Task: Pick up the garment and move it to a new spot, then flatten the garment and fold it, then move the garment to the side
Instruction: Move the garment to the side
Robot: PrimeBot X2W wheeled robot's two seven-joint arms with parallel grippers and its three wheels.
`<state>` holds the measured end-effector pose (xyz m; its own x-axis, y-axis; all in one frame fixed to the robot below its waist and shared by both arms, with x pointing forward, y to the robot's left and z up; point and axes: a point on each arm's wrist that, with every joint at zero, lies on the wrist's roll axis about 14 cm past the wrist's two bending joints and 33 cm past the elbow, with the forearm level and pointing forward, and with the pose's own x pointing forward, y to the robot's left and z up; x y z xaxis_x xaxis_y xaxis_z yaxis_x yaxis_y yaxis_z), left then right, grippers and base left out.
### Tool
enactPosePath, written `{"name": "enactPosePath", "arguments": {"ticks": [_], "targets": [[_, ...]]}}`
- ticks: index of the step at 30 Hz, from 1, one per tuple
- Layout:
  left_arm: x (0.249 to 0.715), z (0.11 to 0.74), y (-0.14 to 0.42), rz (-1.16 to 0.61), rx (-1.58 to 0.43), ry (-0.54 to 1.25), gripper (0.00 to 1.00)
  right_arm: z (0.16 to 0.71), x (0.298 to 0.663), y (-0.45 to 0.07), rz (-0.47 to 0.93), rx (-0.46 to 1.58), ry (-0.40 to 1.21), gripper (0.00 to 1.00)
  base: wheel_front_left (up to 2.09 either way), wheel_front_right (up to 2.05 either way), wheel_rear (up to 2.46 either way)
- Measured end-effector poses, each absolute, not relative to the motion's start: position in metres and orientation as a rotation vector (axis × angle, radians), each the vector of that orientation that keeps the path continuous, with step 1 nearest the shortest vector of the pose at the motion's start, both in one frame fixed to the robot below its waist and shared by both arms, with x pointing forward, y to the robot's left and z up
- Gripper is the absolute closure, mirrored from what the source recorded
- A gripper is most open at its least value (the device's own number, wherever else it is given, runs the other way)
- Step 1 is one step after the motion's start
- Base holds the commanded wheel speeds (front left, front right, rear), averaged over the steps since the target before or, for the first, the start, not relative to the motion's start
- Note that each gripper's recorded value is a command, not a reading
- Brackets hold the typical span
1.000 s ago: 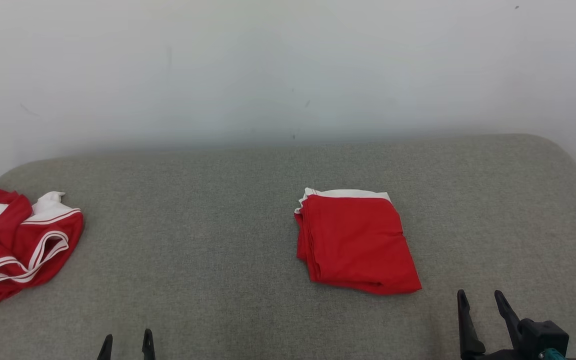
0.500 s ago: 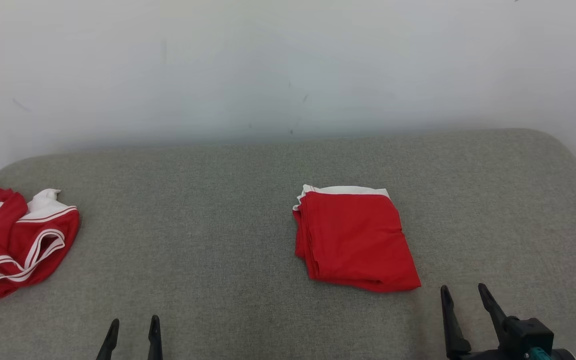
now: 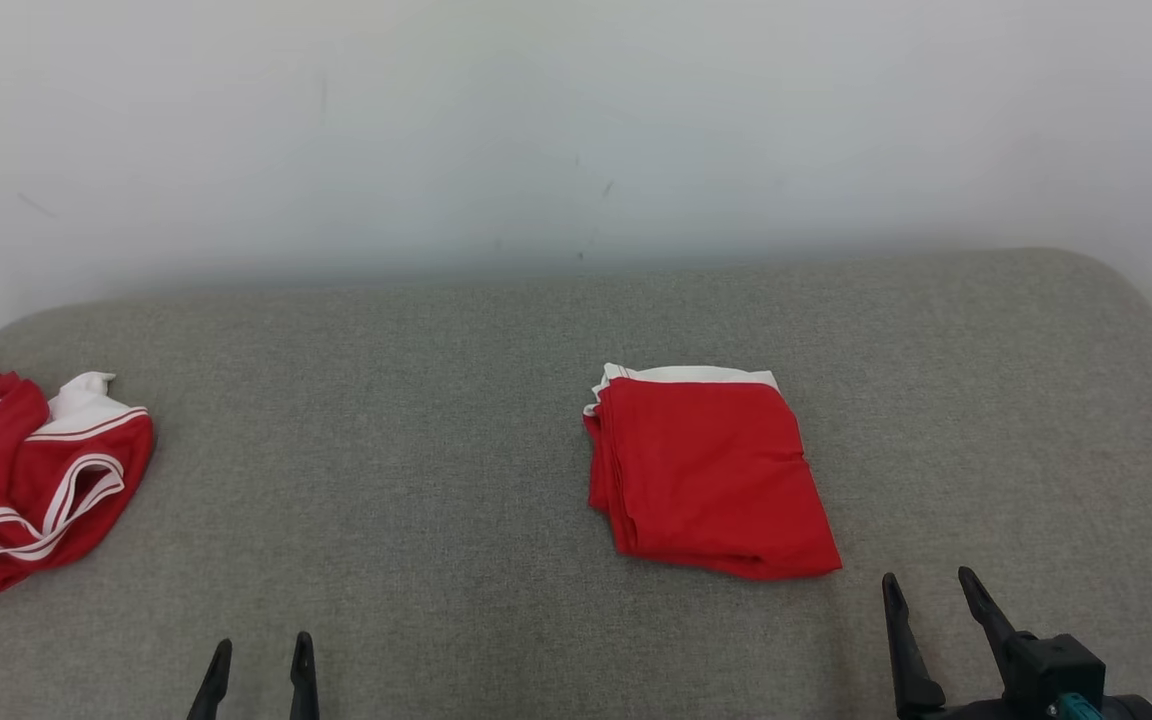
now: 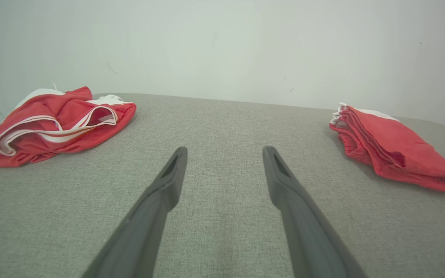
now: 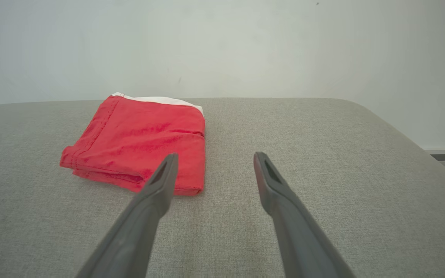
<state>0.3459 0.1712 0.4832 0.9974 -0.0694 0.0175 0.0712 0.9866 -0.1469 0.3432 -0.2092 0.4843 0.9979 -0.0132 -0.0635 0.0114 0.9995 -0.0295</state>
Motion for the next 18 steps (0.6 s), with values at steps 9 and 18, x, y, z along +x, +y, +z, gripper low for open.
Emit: {"name": "enactPosePath", "arguments": {"ticks": [9,18], "targets": [[0.344,0.480,0.174,-0.058,-0.148,-0.003,0.00,0.475,0.352,-0.213,-0.015,-0.021,0.201,0.00,0.00,0.00,0.00],[0.350,0.484,0.168,-0.078,-0.151,-0.016,0.00,0.490,0.396,-0.218,0.042,-0.087,0.497,0.00,0.00,0.00,0.00]]}}
